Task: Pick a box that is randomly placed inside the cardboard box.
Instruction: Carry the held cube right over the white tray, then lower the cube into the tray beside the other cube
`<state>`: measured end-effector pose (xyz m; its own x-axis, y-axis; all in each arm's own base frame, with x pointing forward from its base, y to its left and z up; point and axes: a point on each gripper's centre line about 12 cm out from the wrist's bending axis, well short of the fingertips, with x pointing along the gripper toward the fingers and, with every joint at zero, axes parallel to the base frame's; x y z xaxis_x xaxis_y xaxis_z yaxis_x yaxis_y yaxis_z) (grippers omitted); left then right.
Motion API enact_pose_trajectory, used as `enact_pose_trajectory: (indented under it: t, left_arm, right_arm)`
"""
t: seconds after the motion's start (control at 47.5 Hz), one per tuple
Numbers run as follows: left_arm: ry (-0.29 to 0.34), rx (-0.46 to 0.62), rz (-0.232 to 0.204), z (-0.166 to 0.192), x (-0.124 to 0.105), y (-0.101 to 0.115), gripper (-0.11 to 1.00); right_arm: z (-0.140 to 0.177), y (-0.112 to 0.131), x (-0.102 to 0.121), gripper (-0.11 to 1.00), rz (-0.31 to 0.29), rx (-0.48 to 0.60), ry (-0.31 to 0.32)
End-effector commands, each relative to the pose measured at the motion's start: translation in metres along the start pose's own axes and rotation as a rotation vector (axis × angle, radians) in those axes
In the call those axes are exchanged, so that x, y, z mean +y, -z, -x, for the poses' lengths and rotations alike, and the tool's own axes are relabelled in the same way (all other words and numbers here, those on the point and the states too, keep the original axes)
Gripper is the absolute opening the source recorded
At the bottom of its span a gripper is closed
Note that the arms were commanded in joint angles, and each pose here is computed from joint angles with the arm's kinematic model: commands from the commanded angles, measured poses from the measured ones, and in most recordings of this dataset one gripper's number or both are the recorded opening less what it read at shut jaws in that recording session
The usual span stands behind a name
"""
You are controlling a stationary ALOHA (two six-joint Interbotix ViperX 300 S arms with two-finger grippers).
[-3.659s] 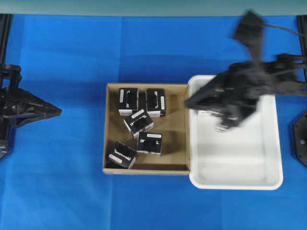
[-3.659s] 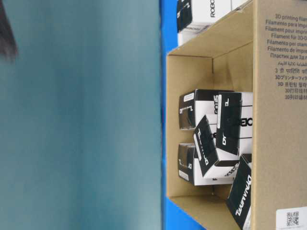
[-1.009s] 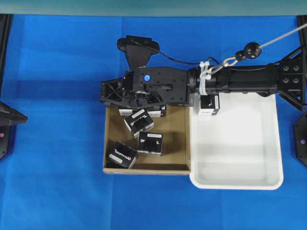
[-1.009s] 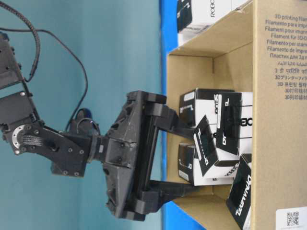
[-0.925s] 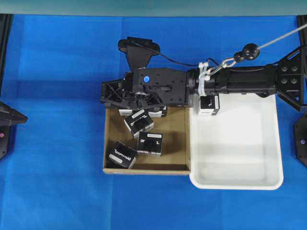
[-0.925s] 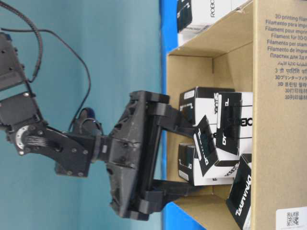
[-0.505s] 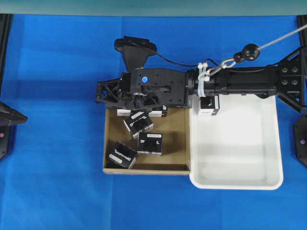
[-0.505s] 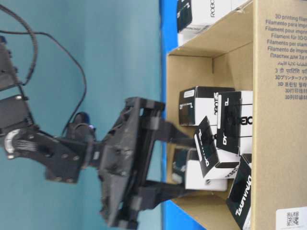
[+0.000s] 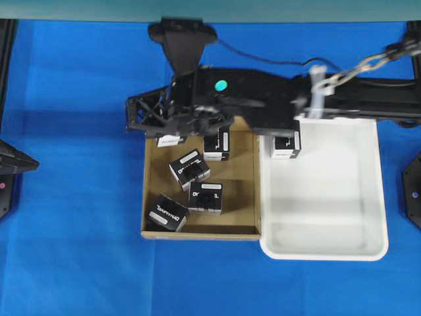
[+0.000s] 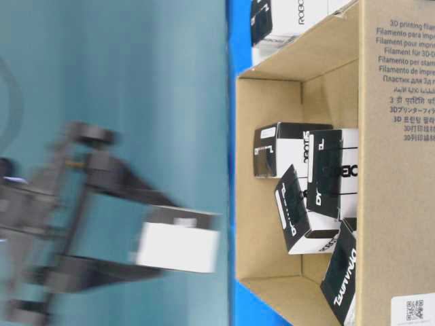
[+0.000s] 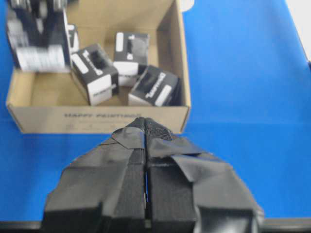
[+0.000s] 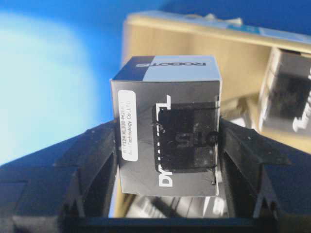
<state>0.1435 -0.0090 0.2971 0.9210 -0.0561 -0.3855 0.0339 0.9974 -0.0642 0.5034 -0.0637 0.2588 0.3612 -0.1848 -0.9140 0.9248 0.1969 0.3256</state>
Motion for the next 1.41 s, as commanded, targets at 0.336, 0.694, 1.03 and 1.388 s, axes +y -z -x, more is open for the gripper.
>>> enact_pose_trajectory:
  t: [0.336,0.694,1.03,1.388]
  left_arm:
    - [-0.002,0.001,0.005,-0.002,0.0,-0.002,-0.07]
    - [-0.001,-0.005,0.014,-0.001,0.0,-0.002,-0.07]
    - [-0.001,-0.002,0.013,-0.001,0.0,-0.001,-0.07]
    - [-0.001,-0.003,0.02,-0.001,0.0,-0.001,-0.07]
  right_arm:
    - [0.124,0.0,-0.058,0.6,0.068,-0.027,0.18]
    - [0.121,0.031,-0.136,0.6,-0.018,-0.008,0.296]
    - [0.082,0.054,-0.199,0.6,-0.138,-0.022,0.149]
    - [0.031,0.054,-0.26,0.59,-0.213,-0.018,0.278]
